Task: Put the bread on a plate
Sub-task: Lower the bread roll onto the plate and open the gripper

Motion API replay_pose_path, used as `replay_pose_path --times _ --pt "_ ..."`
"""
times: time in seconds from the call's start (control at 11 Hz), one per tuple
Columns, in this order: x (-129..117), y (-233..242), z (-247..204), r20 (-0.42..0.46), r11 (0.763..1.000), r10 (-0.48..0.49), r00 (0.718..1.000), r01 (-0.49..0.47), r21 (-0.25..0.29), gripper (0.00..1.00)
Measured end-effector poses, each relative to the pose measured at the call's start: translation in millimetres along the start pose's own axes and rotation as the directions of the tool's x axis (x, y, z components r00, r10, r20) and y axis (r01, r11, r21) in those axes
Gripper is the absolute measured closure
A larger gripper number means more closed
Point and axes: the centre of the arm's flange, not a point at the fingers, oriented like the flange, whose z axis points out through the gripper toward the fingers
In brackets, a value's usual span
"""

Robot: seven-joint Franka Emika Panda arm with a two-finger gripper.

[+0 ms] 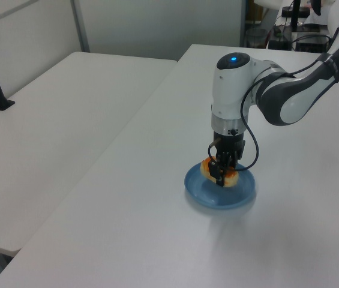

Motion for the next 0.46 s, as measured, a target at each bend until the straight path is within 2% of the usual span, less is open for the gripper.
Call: replay_pose_path --times 0.18,0.27,0.46 --pt "1.4 -0.5 -2.2 -0.004 1.0 0.001 1.0 -0.001 0.003 0.11" --pt "1.9 -0.7 -3.0 -0.005 1.0 0.002 1.0 -0.002 0.005 0.0" --pt "3.9 -0.2 -4.9 -0.008 1.0 0.005 1.0 -0.005 0.007 0.0"
